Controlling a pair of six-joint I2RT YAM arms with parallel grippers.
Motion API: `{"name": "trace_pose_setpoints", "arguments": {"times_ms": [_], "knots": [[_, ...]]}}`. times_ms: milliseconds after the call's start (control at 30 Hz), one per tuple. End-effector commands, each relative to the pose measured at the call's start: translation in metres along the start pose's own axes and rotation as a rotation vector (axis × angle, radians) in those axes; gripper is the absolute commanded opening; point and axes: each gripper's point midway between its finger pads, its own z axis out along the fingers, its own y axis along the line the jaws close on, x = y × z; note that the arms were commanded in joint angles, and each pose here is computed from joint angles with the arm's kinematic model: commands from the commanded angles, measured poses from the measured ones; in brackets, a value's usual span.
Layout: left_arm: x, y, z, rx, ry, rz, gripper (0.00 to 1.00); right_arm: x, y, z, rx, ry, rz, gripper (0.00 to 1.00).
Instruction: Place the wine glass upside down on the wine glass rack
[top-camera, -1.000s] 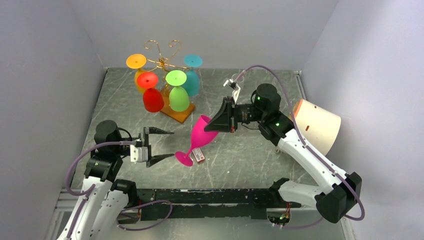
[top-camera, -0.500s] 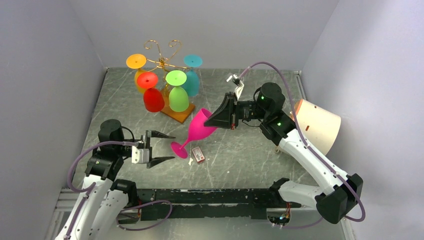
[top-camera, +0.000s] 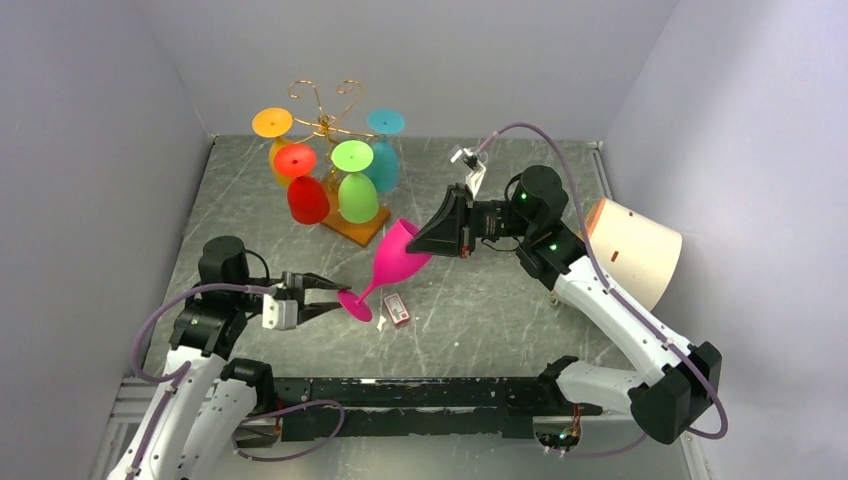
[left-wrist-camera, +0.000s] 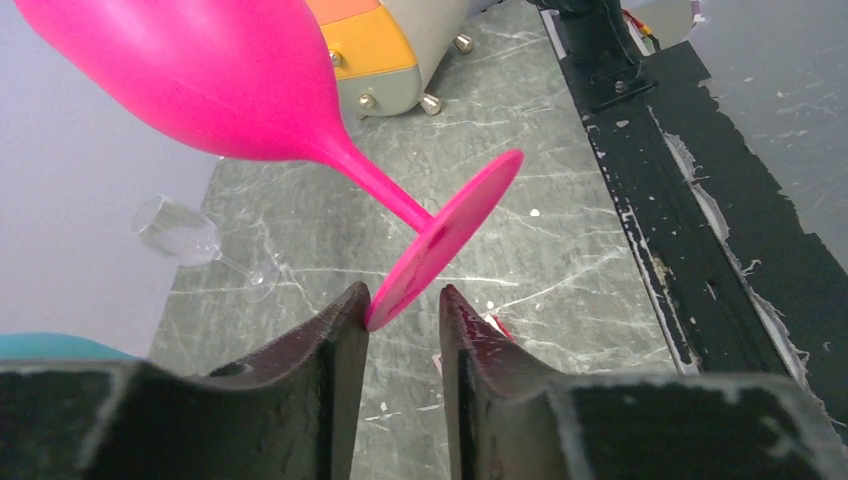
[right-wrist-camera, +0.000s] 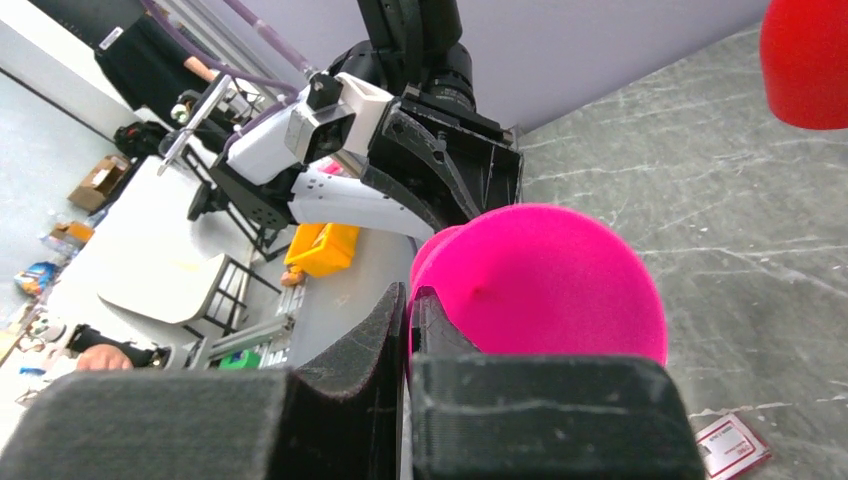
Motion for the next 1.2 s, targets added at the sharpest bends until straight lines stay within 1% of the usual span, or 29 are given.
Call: {"name": "trace_pose_setpoints", "arguments": {"times_ms": [0, 33, 100, 233, 333, 433, 500, 533, 600, 633, 733, 867, 967, 1100, 1167], "knots": [[-0.019, 0.004, 0.001, 0.028, -0.041, 0.088, 0.31, -0.001, 0.0, 0.002, -0.013, -0.009, -0.008, 0.0], [-0.02, 0.004, 0.001, 0.025, -0.041, 0.092, 0.3, 0.0, -0.002, 0.002, -0.011, -0.009, -0.005, 0.0], [-0.02, 0.005, 0.001, 0.019, -0.04, 0.096, 0.31, 0.0, -0.003, 0.002, -0.009, -0.011, 0.001, 0.0], [-0.022, 0.004, 0.001, 0.023, -0.047, 0.101, 0.41, -0.001, -0.004, 0.003, -0.008, -0.015, 0.003, 0.0], [-0.024, 0.003, 0.001, 0.032, -0.056, 0.104, 0.41, -0.002, -0.004, 0.003, -0.007, -0.019, 0.004, 0.0], [-0.026, 0.002, 0.001, 0.042, -0.064, 0.104, 0.35, -0.002, -0.005, 0.004, -0.008, -0.021, 0.006, 0.0], [-0.027, 0.001, 0.002, 0.046, -0.069, 0.108, 0.29, -0.002, -0.007, 0.005, -0.005, -0.019, 0.012, 0.0], [-0.028, 0.001, 0.002, 0.047, -0.069, 0.111, 0.24, -0.002, -0.007, 0.006, -0.006, -0.019, 0.014, 0.0], [-0.028, 0.002, 0.001, 0.04, -0.064, 0.123, 0.12, -0.002, -0.008, 0.006, -0.003, -0.021, 0.016, 0.01], [-0.029, 0.003, 0.001, 0.033, -0.059, 0.13, 0.07, -0.003, -0.008, 0.006, 0.0, -0.024, 0.015, 0.05], [-0.03, 0.007, -0.001, -0.002, -0.042, 0.149, 0.07, -0.005, -0.008, 0.005, 0.011, -0.037, 0.008, 0.13], [-0.034, 0.016, -0.004, -0.069, -0.025, 0.163, 0.07, -0.015, -0.006, 0.003, 0.048, -0.084, -0.026, 0.39], [-0.04, 0.022, -0.006, -0.11, -0.018, 0.18, 0.07, -0.025, -0.004, -0.002, 0.089, -0.132, -0.061, 0.56], [-0.05, 0.033, -0.009, -0.156, -0.015, 0.194, 0.07, -0.038, -0.001, -0.01, 0.152, -0.195, -0.112, 0.75], [-0.055, 0.039, -0.01, -0.178, -0.012, 0.205, 0.07, -0.041, 0.0, -0.014, 0.178, -0.219, -0.128, 0.81]]}}
